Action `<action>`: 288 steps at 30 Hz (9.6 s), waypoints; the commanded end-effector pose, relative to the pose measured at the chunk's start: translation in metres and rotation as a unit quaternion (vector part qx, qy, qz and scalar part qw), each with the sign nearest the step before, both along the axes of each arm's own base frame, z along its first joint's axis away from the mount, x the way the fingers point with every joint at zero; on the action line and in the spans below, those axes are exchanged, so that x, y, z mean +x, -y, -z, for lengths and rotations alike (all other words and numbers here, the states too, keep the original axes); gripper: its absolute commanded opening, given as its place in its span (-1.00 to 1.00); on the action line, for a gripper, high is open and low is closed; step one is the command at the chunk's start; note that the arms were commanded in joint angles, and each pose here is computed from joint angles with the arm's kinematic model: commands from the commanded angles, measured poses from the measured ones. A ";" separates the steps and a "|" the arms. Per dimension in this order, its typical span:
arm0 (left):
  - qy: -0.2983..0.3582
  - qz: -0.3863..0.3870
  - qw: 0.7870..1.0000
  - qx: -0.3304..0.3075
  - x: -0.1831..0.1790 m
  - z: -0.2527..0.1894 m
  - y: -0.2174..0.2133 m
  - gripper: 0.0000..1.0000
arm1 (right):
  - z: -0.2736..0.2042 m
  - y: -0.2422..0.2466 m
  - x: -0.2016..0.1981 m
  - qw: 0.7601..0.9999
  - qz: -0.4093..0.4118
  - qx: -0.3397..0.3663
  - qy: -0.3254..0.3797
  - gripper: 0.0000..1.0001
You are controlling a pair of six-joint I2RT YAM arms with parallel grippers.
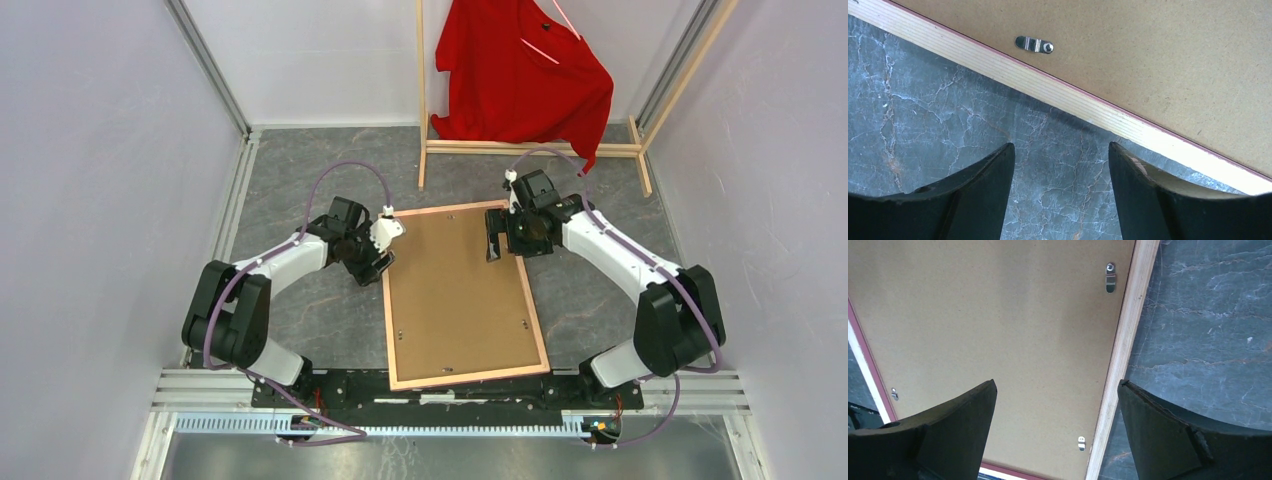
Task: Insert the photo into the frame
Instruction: Place the photo frame item in the photo frame, then install the photo frame at the center of the board.
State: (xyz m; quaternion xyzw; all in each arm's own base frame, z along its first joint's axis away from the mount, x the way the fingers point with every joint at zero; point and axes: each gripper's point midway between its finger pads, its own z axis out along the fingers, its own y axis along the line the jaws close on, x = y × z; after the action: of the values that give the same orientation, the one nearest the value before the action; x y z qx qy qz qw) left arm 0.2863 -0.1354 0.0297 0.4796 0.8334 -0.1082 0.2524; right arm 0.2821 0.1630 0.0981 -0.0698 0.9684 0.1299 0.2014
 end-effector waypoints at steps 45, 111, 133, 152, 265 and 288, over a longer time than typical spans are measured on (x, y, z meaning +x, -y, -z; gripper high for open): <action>-0.202 0.029 0.968 -0.149 -0.061 -0.008 0.017 0.04 | 0.021 -0.228 -0.159 0.901 -0.283 0.308 0.114 -0.11; -0.165 0.023 0.983 -0.077 -0.043 0.011 0.012 -0.01 | 0.055 -0.259 -0.149 0.906 -0.296 0.273 0.131 -0.29; -0.163 0.024 0.984 -0.075 -0.043 0.010 0.012 -0.04 | 0.016 -0.243 -0.152 0.884 -0.280 0.326 0.184 -0.32; -0.162 0.028 0.983 -0.077 -0.040 0.004 0.014 -0.04 | 0.056 -0.231 -0.159 0.908 -0.290 0.203 0.223 -1.00; -0.154 -0.023 0.976 -0.149 -0.003 -0.047 0.020 -0.06 | -0.021 -0.231 -0.134 0.800 -0.328 0.147 0.480 0.14; -0.229 -0.099 0.946 -0.208 0.027 -0.016 0.025 -0.34 | -0.023 -0.254 0.017 0.832 -0.265 0.404 0.272 0.10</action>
State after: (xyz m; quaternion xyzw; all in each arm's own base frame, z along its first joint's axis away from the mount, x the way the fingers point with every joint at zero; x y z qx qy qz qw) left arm 0.2995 -0.1491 0.0350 0.3093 0.8791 -0.3313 0.1475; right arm 0.2975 0.4003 0.1040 -0.2650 0.7104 0.4774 0.4442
